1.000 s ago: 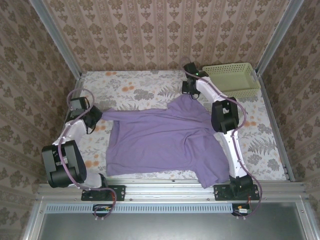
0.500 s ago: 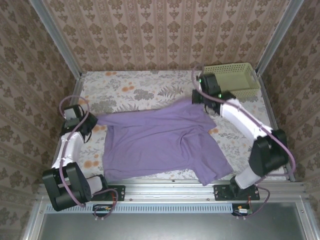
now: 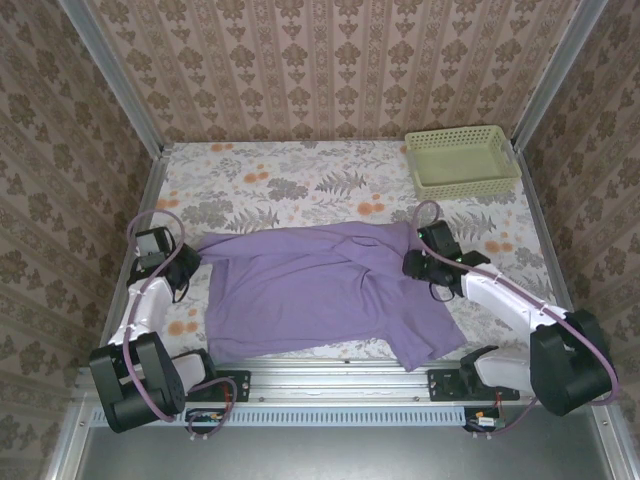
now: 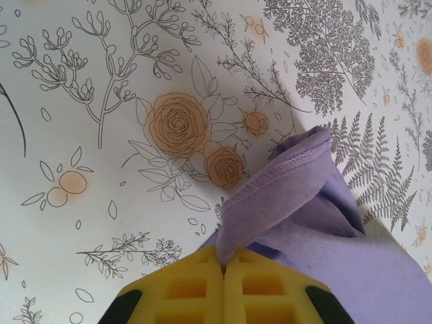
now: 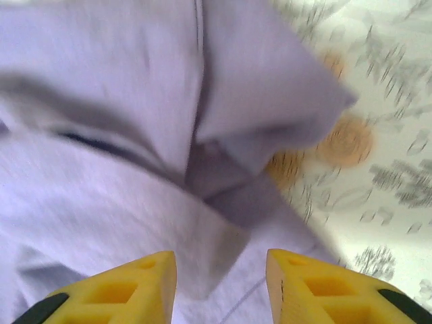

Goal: Fold the inside-out t-shirt

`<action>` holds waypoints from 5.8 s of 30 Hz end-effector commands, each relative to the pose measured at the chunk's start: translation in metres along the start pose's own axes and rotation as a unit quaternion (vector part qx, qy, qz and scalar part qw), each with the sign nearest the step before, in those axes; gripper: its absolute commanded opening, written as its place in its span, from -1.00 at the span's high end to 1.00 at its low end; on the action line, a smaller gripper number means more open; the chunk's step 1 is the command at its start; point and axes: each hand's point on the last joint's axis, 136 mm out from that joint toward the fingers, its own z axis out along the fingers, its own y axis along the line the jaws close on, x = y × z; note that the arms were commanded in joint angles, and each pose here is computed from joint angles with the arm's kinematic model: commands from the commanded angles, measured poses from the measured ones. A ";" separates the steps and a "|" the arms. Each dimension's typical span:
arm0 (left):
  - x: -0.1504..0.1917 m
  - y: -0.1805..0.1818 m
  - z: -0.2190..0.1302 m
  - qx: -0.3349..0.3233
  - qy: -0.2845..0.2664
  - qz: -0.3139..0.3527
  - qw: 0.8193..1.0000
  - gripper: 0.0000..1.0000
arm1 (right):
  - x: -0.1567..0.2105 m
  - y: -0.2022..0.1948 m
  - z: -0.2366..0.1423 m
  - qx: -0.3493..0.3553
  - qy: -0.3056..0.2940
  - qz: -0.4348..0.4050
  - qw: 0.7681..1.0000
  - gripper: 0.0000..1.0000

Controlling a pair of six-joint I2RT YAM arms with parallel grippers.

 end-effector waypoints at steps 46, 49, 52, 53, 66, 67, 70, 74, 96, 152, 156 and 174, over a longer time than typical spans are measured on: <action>-0.007 -0.019 -0.002 0.022 0.008 0.009 1.000 1.00 | 0.037 0.003 0.052 0.033 0.073 0.069 0.994 0.21; -0.007 -0.020 -0.002 0.023 0.007 0.009 1.000 1.00 | 0.030 0.009 0.049 0.021 0.065 0.072 0.995 0.35; -0.007 -0.020 -0.002 0.023 0.007 0.009 1.000 1.00 | 0.024 0.012 0.045 0.017 0.057 0.071 0.996 0.42; -0.007 -0.021 -0.002 0.023 0.007 0.009 1.000 1.00 | 0.022 0.014 0.044 0.015 0.054 0.070 0.996 0.41; -0.009 -0.023 -0.004 0.023 0.004 0.016 1.000 1.00 | 0.027 0.025 0.029 -0.054 0.029 0.161 0.985 0.02; -0.009 -0.022 -0.004 0.022 0.004 0.016 1.000 1.00 | 0.025 0.026 0.028 -0.060 0.024 0.167 0.984 0.04; -0.009 -0.024 -0.005 0.025 0.004 0.015 1.000 1.00 | 0.023 0.026 0.030 -0.053 0.023 0.171 0.983 0.05; -0.010 -0.024 -0.006 0.024 0.002 0.018 1.000 1.00 | 0.028 0.018 0.035 -0.032 0.028 0.188 0.981 -0.04; -0.010 -0.024 -0.006 0.024 0.001 0.019 1.000 1.00 | 0.055 0.001 0.041 0.010 0.042 0.245 0.969 0.01; -0.099 -0.195 -0.243 0.265 -0.194 0.195 0.924 1.00 | -0.289 0.080 -0.437 -0.035 -0.582 -0.074 0.809 1.00; -0.091 -0.199 -0.283 0.284 -0.240 0.235 0.898 1.00 | -0.270 0.060 -0.491 -0.039 -0.618 -0.062 0.783 1.00; -0.057 -0.213 -0.329 0.307 -0.221 0.336 0.863 1.00 | -0.249 0.046 -0.524 -0.041 -0.612 -0.064 0.787 1.00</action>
